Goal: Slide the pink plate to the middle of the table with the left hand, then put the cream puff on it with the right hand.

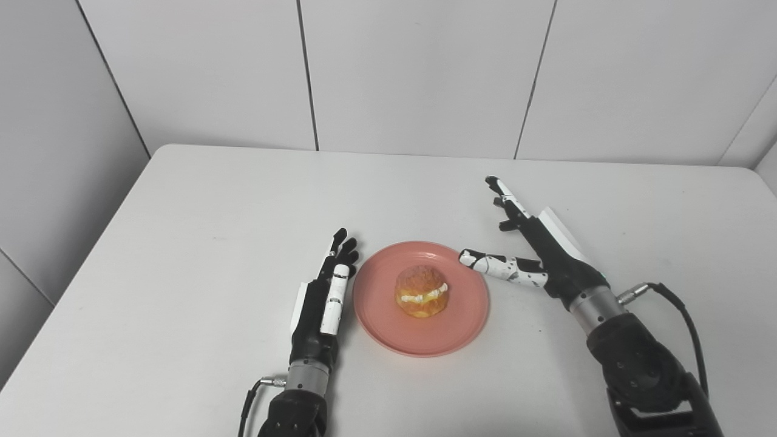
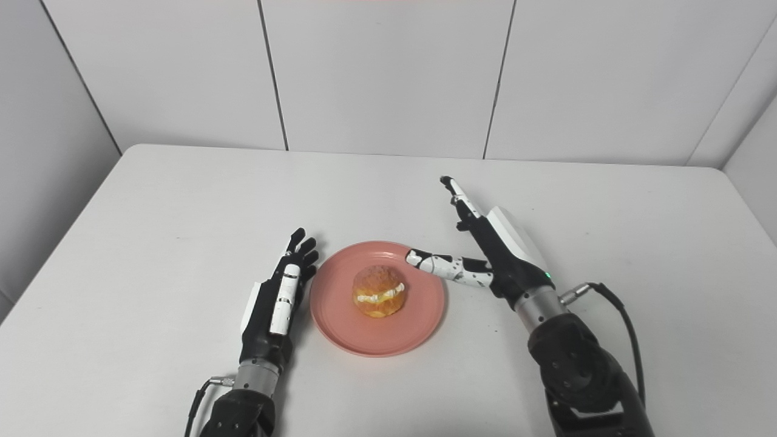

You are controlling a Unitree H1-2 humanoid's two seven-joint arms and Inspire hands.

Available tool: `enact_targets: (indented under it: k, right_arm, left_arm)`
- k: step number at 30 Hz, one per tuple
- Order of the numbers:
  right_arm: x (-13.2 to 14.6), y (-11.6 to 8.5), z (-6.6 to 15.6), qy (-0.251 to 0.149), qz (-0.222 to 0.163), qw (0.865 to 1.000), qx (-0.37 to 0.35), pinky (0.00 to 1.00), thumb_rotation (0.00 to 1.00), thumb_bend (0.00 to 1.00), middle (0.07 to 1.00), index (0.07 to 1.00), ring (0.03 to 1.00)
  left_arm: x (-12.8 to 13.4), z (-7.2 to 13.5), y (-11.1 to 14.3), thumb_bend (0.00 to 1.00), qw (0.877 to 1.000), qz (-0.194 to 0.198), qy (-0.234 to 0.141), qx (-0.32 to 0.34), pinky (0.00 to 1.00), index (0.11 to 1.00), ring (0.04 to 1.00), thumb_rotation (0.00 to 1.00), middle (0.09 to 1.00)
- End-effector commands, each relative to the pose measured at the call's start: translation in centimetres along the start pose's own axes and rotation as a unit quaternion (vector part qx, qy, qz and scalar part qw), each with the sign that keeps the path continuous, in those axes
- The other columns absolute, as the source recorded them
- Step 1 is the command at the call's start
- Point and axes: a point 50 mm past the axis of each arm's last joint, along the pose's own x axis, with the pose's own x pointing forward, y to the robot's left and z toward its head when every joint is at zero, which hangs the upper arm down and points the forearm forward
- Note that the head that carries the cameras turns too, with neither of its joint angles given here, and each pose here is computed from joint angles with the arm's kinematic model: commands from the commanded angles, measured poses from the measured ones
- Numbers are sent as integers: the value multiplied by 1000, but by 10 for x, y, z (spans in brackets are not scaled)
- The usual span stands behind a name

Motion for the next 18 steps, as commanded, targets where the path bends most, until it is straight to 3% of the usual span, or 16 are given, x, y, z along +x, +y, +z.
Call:
enact_targets:
  k: [1, 4, 8, 18]
  right_arm:
    - [-1, -8, 14, -41, -33, 999, 8, 849, 904, 863, 995, 1000, 950]
    - [-13, -2, 5, -17, -39, 999, 27, 880, 976, 870, 998, 1000, 959]
    - [-24, 8, -5, 6, -40, 998, 58, 875, 999, 862, 995, 1000, 957]
    - [-38, 34, -19, 12, -19, 991, 135, 890, 1000, 835, 1000, 1000, 965]
  left_arm:
    - [-4, -8, -8, 450, 999, -25, 26, -5, 929, 939, 930, 1000, 943]
    - [-4, -8, -7, 450, 999, -25, 27, -4, 925, 937, 928, 1000, 941]
    - [-5, -8, -4, 450, 999, -25, 24, -5, 928, 937, 927, 1000, 941]
    - [-10, -9, 6, 459, 999, -24, 19, -8, 946, 941, 935, 1000, 945]
